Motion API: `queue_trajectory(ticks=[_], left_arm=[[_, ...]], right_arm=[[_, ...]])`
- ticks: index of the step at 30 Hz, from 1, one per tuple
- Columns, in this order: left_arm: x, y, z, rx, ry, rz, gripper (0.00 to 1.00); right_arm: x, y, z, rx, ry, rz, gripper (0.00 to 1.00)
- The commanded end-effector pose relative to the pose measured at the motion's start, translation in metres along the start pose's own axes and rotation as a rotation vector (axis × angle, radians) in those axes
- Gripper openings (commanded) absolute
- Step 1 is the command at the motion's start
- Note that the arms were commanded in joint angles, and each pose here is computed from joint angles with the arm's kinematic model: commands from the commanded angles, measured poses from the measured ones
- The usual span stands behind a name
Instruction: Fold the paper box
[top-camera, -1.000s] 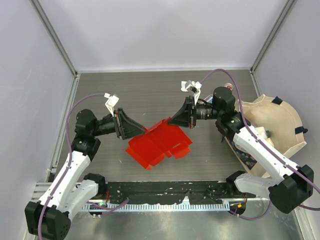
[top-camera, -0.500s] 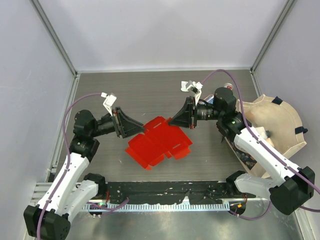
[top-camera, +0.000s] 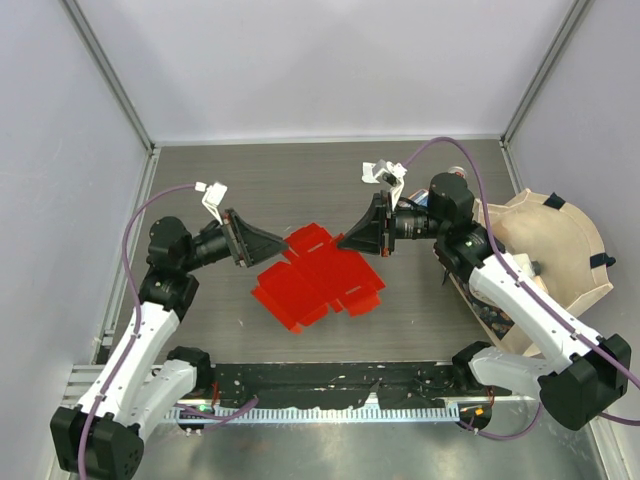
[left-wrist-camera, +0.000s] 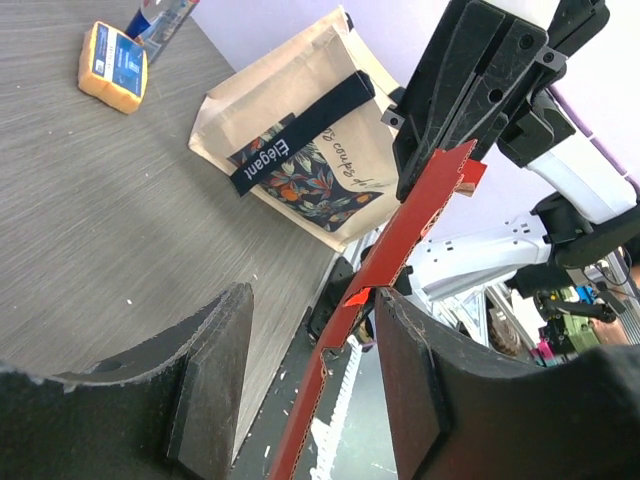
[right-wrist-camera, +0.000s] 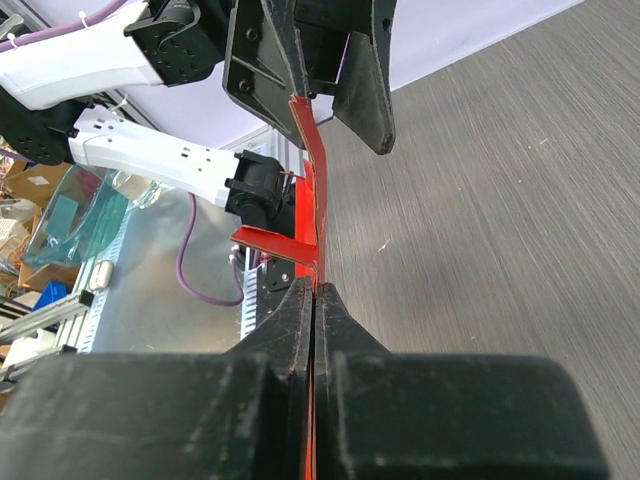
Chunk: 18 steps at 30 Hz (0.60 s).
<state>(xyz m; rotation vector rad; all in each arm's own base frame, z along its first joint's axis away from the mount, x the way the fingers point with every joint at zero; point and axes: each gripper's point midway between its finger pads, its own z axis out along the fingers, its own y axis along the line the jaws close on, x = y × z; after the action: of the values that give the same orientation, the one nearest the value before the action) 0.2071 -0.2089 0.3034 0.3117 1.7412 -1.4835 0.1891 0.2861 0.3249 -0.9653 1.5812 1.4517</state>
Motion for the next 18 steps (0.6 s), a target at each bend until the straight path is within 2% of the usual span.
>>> queue_trajectory(ticks=[1,5,8,11,13,16,18], left_arm=[[-0.018,-0.009,-0.003,-0.005,-0.061,0.048,0.56],[-0.03,0.0,-0.009,-0.088,-0.118,0.075,0.5],[-0.031,0.005,-0.009,-0.114,-0.11,0.095,0.5],[-0.025,0.001,-0.005,-0.064,-0.074,0.081,0.52],[-0.009,-0.008,-0.002,0.035,0.014,0.068,0.48],[0.002,0.0,-0.003,0.019,0.055,0.057,0.42],[0.005,0.003,-0.004,0.009,0.061,0.056,0.42]], right_arm=[[-0.02,0.019,-0.007,-0.023,-0.035,-0.09,0.01],[-0.021,0.014,-0.006,-0.004,-0.019,-0.094,0.01],[-0.02,0.013,-0.006,-0.002,-0.007,-0.09,0.01],[-0.021,0.014,-0.006,-0.006,-0.013,-0.099,0.01],[-0.021,0.014,-0.005,-0.008,-0.016,-0.095,0.01],[-0.027,0.016,-0.004,-0.019,-0.026,-0.108,0.01],[-0.029,0.016,-0.004,-0.02,-0.029,-0.112,0.01]])
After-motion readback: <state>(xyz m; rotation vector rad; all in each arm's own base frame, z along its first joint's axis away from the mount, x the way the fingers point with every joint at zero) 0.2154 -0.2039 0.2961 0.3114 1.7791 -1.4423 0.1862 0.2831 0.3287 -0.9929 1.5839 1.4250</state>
